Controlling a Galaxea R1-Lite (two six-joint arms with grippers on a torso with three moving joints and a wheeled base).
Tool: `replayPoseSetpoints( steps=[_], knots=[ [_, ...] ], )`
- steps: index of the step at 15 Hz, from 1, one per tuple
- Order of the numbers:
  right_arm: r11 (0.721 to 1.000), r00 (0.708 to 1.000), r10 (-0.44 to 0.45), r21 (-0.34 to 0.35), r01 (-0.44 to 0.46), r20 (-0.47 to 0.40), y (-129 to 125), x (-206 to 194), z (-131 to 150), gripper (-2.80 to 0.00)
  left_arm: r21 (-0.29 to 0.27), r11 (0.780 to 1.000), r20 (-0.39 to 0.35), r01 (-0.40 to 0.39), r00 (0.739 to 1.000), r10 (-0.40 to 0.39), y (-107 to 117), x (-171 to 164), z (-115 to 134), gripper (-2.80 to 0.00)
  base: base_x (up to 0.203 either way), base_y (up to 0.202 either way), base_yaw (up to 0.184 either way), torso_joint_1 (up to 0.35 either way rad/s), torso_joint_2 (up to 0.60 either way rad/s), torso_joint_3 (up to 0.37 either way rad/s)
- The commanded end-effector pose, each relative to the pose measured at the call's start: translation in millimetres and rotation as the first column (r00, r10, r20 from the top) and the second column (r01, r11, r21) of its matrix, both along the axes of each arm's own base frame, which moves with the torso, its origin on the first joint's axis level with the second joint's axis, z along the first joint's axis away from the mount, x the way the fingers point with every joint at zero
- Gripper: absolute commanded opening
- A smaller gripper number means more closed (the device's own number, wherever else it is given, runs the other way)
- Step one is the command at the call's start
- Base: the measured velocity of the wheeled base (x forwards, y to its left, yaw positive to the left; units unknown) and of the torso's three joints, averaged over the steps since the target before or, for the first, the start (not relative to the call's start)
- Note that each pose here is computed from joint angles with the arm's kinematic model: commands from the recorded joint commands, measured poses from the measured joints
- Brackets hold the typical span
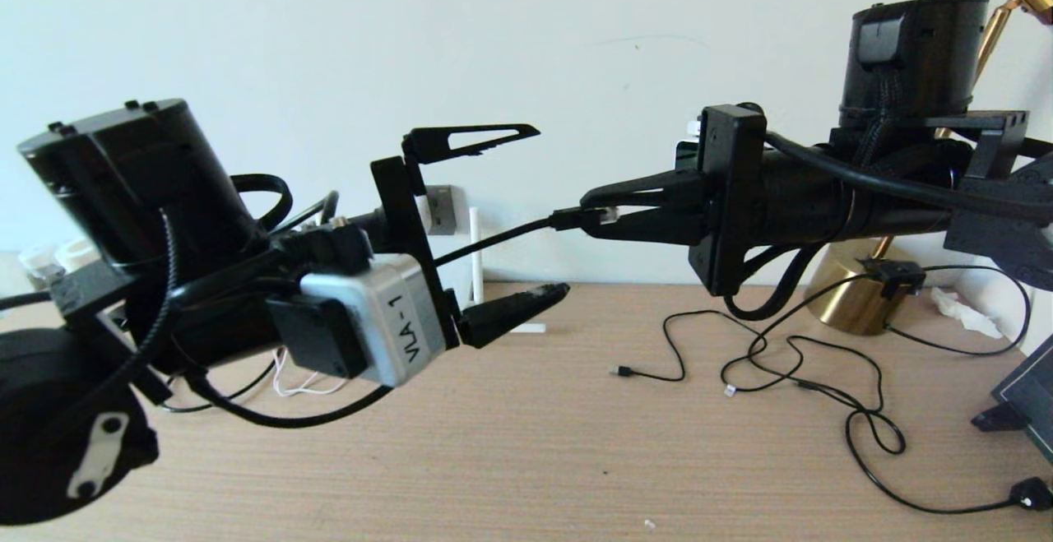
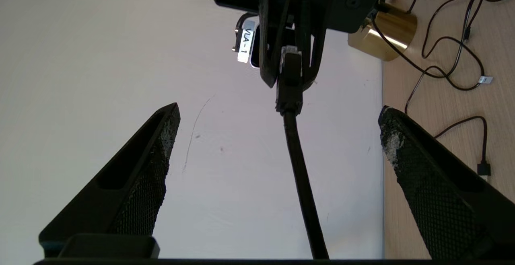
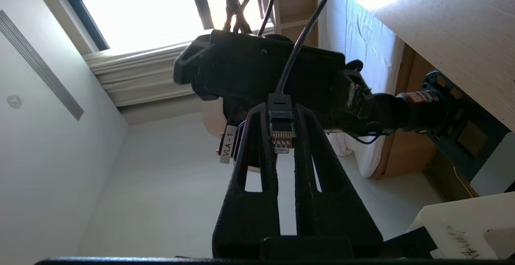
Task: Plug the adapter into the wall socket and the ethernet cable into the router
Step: Hand it to the other hand
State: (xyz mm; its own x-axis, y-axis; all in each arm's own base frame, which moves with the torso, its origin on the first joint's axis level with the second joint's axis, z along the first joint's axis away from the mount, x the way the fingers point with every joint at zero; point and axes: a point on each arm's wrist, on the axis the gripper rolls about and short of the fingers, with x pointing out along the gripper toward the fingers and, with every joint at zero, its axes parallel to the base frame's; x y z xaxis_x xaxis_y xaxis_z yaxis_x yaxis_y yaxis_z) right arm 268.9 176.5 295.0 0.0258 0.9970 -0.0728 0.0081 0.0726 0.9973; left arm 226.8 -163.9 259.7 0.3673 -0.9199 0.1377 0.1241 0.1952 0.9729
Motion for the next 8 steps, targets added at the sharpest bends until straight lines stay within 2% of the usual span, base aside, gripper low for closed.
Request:
replayPoseSetpoints(
  steps=[1,8],
  knots=[
    [1.000,1.000,0.015,0.004,-0.015,-0.004,2.2,-2.9,1.6,-2.80,0.001,1.000,0.010,0.000,1.000,0.000,0.0,0.1,0.2,0.00,0.000,0.000,0.000,0.000,0.00,0.000],
    [1.000,1.000,0.019,-0.001,-0.019,-0.008,5.9,-2.0,-1.7,-2.80,0.002,1.000,-0.004,0.000,1.000,0.000,2.5,-3.6,-2.1,0.00,0.000,0.000,0.000,0.000,0.00,0.000]
  ],
)
